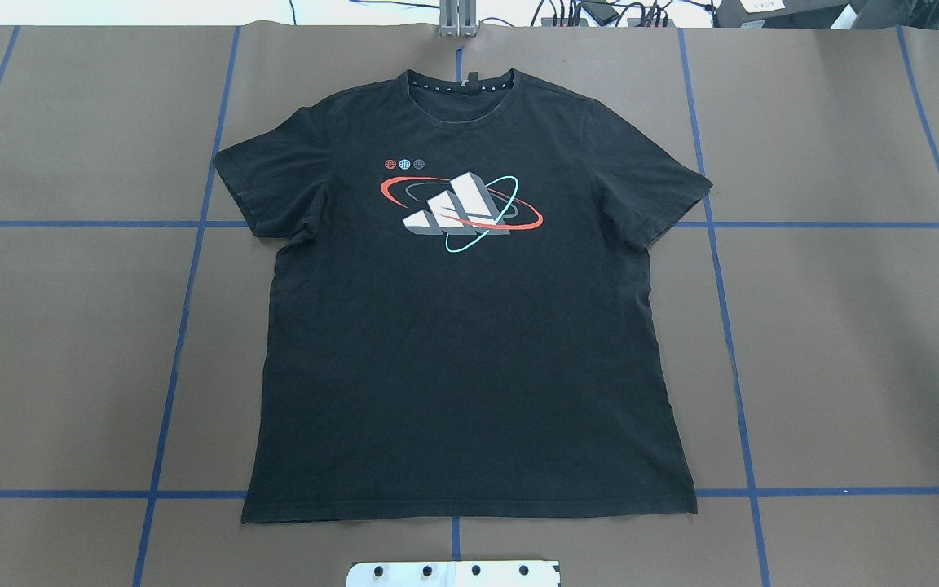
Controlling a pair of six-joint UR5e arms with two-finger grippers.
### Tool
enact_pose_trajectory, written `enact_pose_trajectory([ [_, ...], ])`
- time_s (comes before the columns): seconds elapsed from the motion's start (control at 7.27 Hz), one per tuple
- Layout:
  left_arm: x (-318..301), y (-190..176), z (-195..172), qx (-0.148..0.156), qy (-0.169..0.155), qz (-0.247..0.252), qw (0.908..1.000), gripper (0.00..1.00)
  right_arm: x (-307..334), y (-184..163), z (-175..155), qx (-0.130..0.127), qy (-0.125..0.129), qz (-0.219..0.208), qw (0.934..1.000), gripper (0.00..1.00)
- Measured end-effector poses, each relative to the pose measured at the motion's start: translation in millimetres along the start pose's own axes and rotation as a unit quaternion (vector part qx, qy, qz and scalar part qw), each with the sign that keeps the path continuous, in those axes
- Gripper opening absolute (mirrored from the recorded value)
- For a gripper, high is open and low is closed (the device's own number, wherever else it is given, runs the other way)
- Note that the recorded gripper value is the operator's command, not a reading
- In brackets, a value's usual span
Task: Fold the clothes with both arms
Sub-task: 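Move the right gripper over the black T-shirt's sleeve nearest it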
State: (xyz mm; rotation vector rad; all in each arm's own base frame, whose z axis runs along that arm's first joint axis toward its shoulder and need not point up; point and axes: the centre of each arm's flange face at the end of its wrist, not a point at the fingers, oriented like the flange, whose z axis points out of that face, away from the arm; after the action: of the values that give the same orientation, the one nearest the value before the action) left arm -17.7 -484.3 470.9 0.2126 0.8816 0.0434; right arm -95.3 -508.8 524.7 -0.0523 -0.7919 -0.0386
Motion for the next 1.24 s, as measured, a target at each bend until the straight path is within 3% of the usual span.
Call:
enact_pose_trajectory([
  [0.28,12,1,-9,0.008,0.006,0.01,0.9999,1.0,-78,-65,42,0.02,-0.032,0.075,0.9965,0.99],
  [0.55,16,1,-12,0.012,0.008,0.015,0.9998,1.0,-141,-119,75,0.04,-0.077,0.136,0.9868,0.95],
  [0.83,18,0,-13,0.013,0.008,0.017,0.9997,1.0,-158,-148,106,0.053,-0.108,0.147,0.9818,0.92],
  [1.24,19,0,-14,0.016,0.008,0.021,0.9996,1.0,-177,-160,137,0.057,-0.11,0.138,0.9827,0.82],
])
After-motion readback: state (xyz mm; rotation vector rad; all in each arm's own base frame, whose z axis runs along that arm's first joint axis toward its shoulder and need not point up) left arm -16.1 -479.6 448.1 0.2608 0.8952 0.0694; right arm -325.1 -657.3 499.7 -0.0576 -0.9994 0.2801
